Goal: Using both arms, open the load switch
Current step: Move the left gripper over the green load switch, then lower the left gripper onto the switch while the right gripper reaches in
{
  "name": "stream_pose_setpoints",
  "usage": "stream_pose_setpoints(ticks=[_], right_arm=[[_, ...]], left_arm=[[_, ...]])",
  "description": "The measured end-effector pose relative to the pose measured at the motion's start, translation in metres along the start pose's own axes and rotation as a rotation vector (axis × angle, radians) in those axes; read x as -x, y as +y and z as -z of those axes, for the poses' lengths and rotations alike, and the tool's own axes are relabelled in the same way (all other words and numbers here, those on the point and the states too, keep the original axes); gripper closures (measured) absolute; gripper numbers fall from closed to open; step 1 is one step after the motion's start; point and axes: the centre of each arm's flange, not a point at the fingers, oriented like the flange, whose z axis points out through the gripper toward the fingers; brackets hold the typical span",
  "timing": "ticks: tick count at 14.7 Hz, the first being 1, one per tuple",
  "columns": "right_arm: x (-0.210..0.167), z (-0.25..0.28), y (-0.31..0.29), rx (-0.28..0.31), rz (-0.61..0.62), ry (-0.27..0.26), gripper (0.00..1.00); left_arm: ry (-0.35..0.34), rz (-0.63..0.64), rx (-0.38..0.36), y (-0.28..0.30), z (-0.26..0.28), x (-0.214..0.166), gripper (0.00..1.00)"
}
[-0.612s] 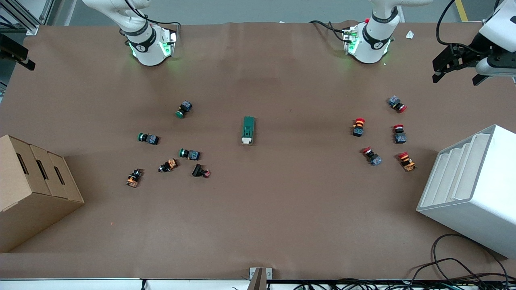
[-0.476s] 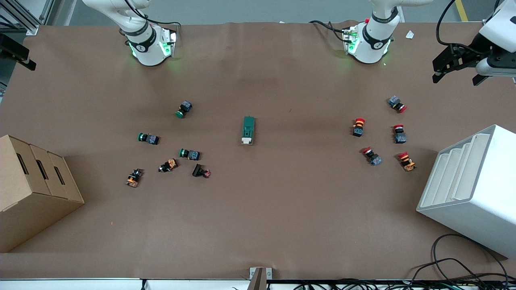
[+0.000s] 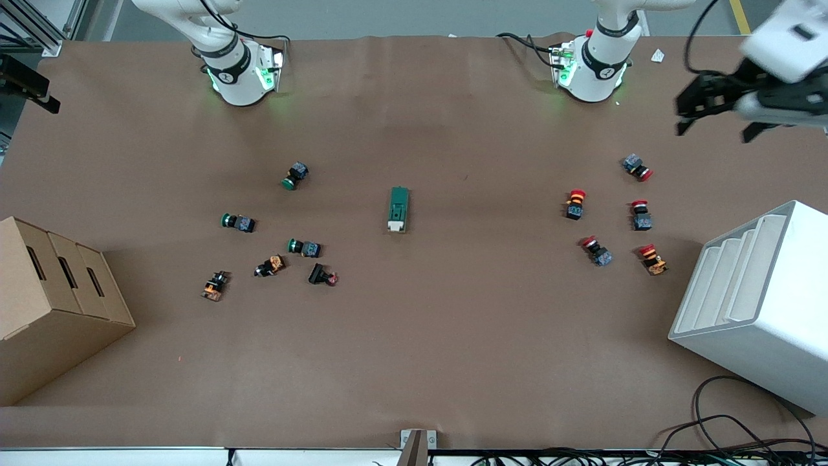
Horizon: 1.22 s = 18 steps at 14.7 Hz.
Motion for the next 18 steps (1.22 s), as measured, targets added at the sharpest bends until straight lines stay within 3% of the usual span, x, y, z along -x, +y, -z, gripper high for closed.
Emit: stream_pose_setpoints(ticks=[4,7,9,12,15,18], right_arm=[[0.001,0.002,0.004,-0.001,-0.010,0.004,0.00],[0.000,-0.002,0.015,-0.002,-0.030,-0.005,0.00],[-0.012,-0.021,0.021,-0.005,-0.044,-0.045,0.00],[-0.051,-0.075,0.027,-0.003,-0.056,-0.146,0.00],[-0.071,-0.113,0.021,0.014,-0.202,-0.223,0.00],[-0.075,-0.125,-0.017,0.047,-0.433,-0.251,0.00]], left_arm=[[0.036,0.096,0.046,0.156,-0.061,-0.019,0.00],[0.074,0.184,0.023,0.255,-0.127,-0.011,0.00],[0.101,0.225,0.002,0.322,-0.169,0.008,0.00],[0.170,0.281,-0.035,0.407,-0.233,0.050,0.00],[0.245,0.307,-0.064,0.462,-0.293,0.091,0.00],[0.309,0.293,-0.097,0.497,-0.344,0.131,0.00]])
